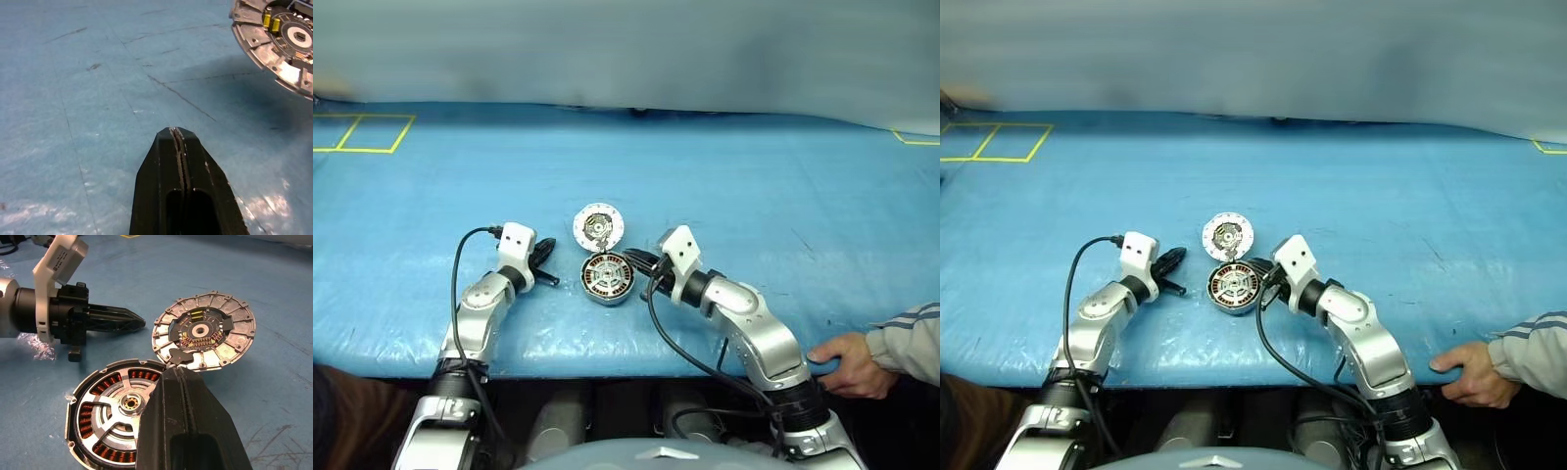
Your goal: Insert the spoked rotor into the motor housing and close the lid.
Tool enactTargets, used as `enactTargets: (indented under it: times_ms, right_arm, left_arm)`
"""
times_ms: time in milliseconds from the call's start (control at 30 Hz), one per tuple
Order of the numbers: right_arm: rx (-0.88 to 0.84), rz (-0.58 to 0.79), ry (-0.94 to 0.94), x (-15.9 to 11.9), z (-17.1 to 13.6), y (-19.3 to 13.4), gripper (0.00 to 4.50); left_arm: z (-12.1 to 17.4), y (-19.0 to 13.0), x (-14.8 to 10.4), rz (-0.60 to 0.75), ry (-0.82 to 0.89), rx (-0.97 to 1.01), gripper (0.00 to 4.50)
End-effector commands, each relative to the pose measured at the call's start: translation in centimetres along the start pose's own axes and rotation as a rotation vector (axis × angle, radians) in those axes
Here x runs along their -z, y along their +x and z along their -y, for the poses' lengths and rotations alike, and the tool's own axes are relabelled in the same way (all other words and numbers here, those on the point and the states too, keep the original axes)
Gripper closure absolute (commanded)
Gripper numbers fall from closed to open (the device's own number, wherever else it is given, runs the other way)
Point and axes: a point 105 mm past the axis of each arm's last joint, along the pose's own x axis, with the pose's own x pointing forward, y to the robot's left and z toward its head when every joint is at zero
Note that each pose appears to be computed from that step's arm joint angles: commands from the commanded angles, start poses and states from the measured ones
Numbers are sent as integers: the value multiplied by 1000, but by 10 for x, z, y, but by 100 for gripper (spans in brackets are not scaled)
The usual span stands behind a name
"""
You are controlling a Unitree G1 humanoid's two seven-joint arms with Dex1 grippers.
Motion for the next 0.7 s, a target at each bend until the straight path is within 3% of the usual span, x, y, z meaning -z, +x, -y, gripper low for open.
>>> enactTargets:
  times_ms: [33, 333, 467, 700]
  right_arm:
    - [5, 30, -30, -11, 0, -5, 450]
    - [-150, 5, 7, -3, -26, -13, 450]
    - [-153, -4, 11, 1, -30, -11, 450]
    - [-151, -7, 8, 2, -31, -10, 450]
  left_arm:
    - [-2, 13, -17, 66, -48, -8, 447]
    - [15, 34, -35, 156, -118, 148, 447]
    - [17, 37, -40, 173, -95, 183, 447]
    - [41, 30, -68, 332, -115, 395, 447]
